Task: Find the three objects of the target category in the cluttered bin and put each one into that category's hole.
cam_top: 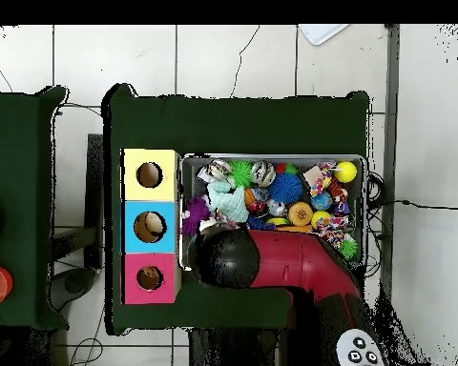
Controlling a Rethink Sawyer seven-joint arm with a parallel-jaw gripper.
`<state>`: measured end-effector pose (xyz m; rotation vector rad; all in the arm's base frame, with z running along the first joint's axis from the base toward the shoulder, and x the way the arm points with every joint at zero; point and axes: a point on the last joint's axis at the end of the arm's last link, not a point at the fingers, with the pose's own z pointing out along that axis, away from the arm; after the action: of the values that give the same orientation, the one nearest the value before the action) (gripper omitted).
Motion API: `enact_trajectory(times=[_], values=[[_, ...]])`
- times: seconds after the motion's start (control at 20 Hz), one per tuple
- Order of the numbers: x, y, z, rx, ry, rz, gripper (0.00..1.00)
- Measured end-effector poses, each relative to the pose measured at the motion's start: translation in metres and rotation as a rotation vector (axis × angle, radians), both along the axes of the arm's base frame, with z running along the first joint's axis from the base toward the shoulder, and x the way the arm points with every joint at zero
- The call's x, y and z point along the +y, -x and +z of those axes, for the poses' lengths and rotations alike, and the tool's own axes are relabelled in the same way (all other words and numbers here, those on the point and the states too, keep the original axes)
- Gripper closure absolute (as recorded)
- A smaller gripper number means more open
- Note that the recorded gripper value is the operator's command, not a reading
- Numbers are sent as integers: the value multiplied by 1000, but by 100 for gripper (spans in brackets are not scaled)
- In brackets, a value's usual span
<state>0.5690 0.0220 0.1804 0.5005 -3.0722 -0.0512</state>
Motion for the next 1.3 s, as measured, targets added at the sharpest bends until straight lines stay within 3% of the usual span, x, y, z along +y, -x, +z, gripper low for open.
enact_trajectory(times=[0.2,0.25,0.85,1.05,1.3], values=[[-6,-15,10,2,0,-5,100],[-7,-24,16,-6,0,-4,0],[-17,-43,24,-40,-10,-13,0],[-40,-49,14,-36,-17,-35,0],[-73,-45,-4,-16,-16,-59,0]])
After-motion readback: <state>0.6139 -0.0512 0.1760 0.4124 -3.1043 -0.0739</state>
